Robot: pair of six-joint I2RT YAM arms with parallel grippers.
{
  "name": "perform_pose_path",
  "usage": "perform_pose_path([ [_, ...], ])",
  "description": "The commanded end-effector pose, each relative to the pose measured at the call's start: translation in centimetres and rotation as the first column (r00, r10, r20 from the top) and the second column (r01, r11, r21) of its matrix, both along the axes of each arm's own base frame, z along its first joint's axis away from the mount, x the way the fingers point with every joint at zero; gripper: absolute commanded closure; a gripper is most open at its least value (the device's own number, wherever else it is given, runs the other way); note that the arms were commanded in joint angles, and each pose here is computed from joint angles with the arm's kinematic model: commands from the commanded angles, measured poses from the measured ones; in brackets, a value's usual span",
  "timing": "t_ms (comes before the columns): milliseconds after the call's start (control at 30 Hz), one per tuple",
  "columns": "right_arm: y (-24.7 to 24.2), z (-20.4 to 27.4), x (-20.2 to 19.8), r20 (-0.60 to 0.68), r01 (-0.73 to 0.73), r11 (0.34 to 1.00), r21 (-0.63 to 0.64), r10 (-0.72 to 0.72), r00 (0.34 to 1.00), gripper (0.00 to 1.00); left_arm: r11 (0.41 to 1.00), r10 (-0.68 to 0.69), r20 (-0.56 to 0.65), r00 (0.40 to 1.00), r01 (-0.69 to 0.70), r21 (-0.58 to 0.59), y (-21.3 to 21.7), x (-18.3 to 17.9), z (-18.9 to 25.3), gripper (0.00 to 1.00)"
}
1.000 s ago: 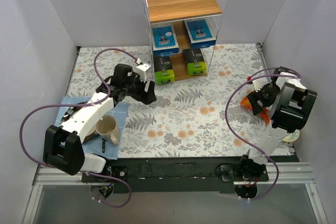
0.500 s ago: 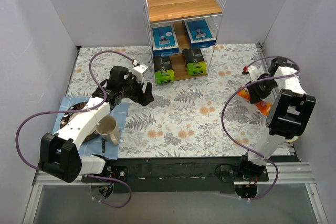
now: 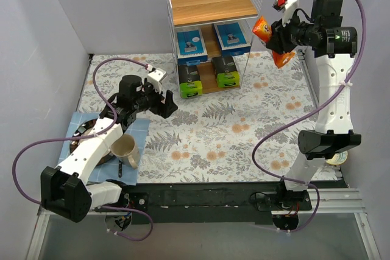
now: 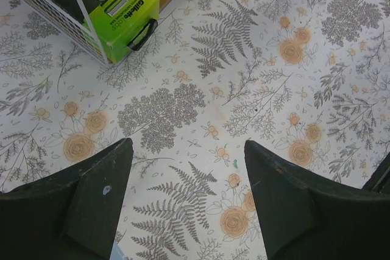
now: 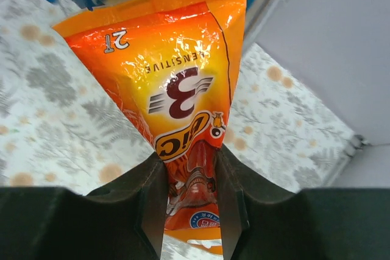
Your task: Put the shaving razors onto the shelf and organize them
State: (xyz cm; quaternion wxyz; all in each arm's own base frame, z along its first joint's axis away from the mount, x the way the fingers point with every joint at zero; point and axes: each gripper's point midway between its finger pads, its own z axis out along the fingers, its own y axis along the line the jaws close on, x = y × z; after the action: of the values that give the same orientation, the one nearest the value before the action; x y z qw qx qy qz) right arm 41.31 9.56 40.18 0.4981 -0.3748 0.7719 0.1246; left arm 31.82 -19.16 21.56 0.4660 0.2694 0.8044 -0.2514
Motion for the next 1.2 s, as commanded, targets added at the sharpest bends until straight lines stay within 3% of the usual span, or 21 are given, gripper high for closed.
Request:
perform_pose_path([
  [0, 5.1, 4.7, -2.7, 0.022, -0.059, 0.961, 0.269, 0.055, 0.998, 0.59, 0.999, 0.006, 0.035, 0.999, -0.004, -0.034, 0.6, -0.5, 1.0, 0.27],
  [167, 8.6, 11.2, -2.6, 0.196, -0.132, 0.914, 0.384, 0.059, 0.979, 0.6, 0.998, 0.026, 0.009, 1.0, -0.026, -0.055, 1.4, -0.6, 0.5, 0.28],
  [333, 11.3, 15.6, 0.2, 0.348, -0.162, 0.861, 0.483, -0.019, 0.937, 0.64, 0.997, 0.064, -0.012, 0.998, -0.065, -0.051, 2.7, -0.3, 0.0, 0.28],
  [733, 17.3, 16.2, 5.3, 0.39, -0.145, 0.783, 0.604, -0.131, 0.912, 0.66, 0.984, 0.171, -0.076, 0.982, -0.175, -0.038, 7.1, -0.6, -2.1, 0.29],
  [1000, 17.3, 13.6, 9.0, 0.342, -0.033, 0.772, 0.634, -0.241, 0.908, 0.54, 0.977, 0.206, -0.122, 0.971, -0.211, -0.026, 8.8, -1.1, -3.7, 0.3],
  [1167, 17.8, 12.4, 10.8, 0.339, -0.01, 0.776, 0.631, -0.264, 0.903, 0.53, 0.969, 0.232, -0.158, 0.96, -0.242, -0.05, 9.5, -1.2, -4.2, 0.3],
])
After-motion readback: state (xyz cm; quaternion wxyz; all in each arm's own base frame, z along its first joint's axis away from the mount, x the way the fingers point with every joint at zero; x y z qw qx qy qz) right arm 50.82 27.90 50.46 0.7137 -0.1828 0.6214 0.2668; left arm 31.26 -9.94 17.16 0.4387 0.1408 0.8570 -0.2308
